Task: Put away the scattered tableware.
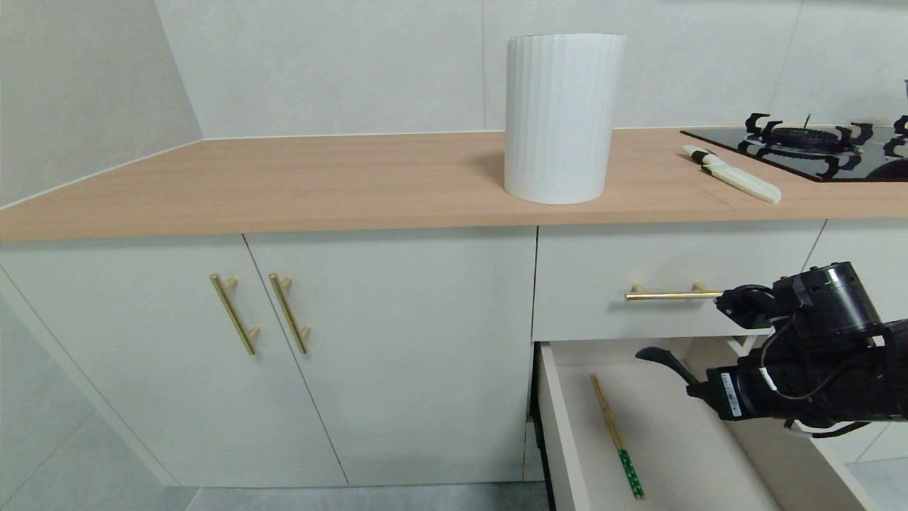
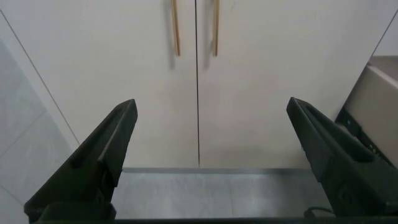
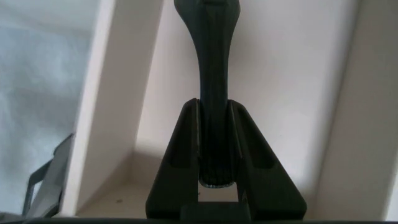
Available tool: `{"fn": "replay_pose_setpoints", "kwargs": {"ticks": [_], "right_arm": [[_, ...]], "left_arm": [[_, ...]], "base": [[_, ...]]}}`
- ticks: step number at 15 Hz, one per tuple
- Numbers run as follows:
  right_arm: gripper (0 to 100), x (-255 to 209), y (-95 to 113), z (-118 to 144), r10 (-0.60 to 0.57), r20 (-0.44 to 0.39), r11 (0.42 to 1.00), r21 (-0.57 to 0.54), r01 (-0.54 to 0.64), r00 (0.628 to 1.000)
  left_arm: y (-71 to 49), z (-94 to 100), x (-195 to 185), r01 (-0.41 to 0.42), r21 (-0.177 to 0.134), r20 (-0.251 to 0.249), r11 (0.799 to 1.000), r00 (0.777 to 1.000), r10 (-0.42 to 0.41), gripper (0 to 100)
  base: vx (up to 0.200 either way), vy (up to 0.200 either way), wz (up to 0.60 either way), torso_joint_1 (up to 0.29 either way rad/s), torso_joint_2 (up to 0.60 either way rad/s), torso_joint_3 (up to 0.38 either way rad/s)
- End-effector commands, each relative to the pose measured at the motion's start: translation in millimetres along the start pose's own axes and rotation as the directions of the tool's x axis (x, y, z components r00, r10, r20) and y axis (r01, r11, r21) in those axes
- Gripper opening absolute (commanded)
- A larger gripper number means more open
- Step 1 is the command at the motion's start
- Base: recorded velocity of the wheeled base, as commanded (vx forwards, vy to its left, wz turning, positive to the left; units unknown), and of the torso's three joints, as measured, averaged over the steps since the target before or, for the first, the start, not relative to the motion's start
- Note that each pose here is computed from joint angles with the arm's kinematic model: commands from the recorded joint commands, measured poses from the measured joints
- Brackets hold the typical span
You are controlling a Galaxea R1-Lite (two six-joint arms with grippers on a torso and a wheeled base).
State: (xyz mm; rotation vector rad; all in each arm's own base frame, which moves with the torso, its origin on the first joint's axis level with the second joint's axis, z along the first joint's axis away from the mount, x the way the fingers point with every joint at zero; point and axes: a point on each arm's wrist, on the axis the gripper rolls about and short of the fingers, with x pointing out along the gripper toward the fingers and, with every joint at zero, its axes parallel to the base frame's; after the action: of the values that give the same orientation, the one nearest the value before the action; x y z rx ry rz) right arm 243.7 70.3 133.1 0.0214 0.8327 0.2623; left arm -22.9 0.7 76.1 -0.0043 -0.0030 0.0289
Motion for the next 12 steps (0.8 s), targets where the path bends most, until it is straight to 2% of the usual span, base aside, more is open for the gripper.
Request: {"fn": "replay_pose_setpoints", "kwargs": {"ticks": [1,5,8,12], "right_arm": [[0,3.2,-0.2,-0.7,0.000,-0.011,1.000,0.000,0.000,1.000],[0,21.0,-3.1,-2.1,-0.030,-0.041,1.000,0.006,0.031,0.999],[0,62.8,-9.6,-9.2,-0.177,-0.076,0.984,-0.002,0.177,0.981],[0,110.8,-14.3,-27.2,-0.198,-0.134,0.980,-0.008,0.198,0.971]], "left_arm": [[0.0,0.0,0.0,0.000,0.000,0.000,1.000,1.000,0.000,100],[0.0,0.0,0.0,0.000,0.000,0.000,1.000,1.000,0.000,100],[0.0,0.0,0.1,0.000,0.000,-0.001,1.000,1.000,0.000,100],[0.0,0.0,0.1,0.000,0.000,-0.001,1.000,1.000,0.000,100]], "base": [[0.000,0.000,0.00,-0.022,0.10,0.046],[0.000,0.000,0.00,-0.003,0.01,0.010],[0.000,0.000,0.00,0.000,0.00,0.000],[0.000,0.000,0.00,0.000,0.00,0.000]]}}
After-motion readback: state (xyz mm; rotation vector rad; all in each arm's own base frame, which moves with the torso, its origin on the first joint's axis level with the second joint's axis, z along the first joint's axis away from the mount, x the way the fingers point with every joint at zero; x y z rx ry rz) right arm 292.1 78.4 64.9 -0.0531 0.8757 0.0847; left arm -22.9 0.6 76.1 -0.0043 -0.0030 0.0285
